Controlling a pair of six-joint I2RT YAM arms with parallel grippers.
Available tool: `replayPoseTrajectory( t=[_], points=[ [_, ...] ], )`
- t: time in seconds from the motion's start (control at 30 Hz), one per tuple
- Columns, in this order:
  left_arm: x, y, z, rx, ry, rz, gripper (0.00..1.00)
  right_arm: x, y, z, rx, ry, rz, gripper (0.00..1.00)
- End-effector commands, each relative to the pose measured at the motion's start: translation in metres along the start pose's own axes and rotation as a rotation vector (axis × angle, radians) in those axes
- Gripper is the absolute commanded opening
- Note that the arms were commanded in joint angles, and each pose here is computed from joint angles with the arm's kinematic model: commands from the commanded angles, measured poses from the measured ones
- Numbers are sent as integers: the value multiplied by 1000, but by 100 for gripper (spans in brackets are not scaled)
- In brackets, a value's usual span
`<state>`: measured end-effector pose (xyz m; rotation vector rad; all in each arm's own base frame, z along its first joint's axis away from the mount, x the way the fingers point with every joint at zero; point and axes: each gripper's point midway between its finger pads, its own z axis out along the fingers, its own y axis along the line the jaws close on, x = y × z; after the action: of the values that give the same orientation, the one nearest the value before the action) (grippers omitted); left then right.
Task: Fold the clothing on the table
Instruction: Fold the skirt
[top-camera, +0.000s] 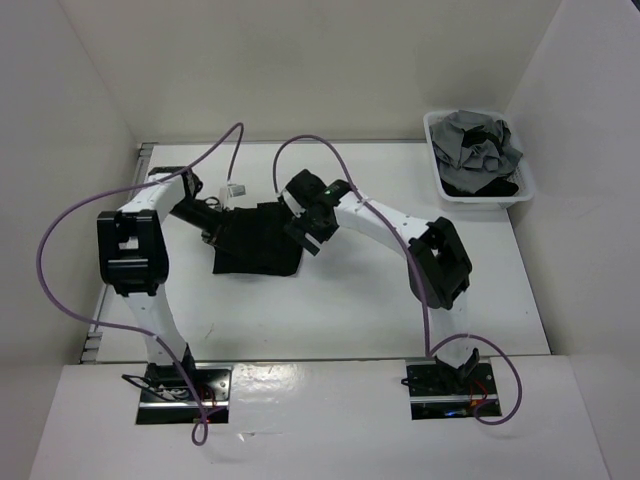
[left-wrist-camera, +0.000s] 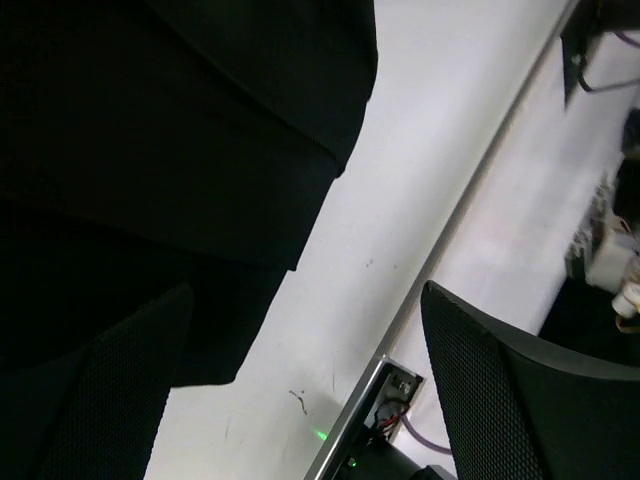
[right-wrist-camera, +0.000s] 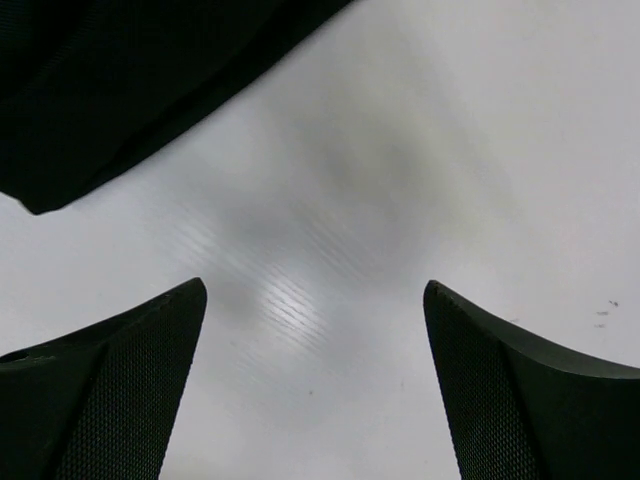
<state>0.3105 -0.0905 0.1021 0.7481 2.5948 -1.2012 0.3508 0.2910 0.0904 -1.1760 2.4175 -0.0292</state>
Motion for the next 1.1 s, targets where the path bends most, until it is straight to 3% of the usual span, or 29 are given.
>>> replayPoseTrajectory(
  t=[0.0, 0.2, 0.33, 0.5, 0.7, 0.9, 1.07],
  points=[
    [5, -13, 9, 138, -21, 30, 100, -12, -25, -19, 82, -84, 27, 93],
    [32, 22, 46, 189, 60, -101, 100, 1, -34, -16, 109, -63, 42, 93],
    [50, 68, 76, 112, 108, -187, 100, 10, -38, -13, 120, -48, 39, 93],
    [48, 89, 80, 22, 110, -226, 100, 15, -48, -16, 140, -48, 58, 93],
    [13, 66, 77, -2, 85, -142, 100, 14, -58, -23, 153, -63, 79, 93],
    [-12, 19, 103, -9, 114, -9, 100, 19, -83, -33, 183, -80, 121, 93],
    [-24, 8, 114, -10, 132, 24, 100, 24, -108, -46, 216, -100, 175, 93]
  ],
)
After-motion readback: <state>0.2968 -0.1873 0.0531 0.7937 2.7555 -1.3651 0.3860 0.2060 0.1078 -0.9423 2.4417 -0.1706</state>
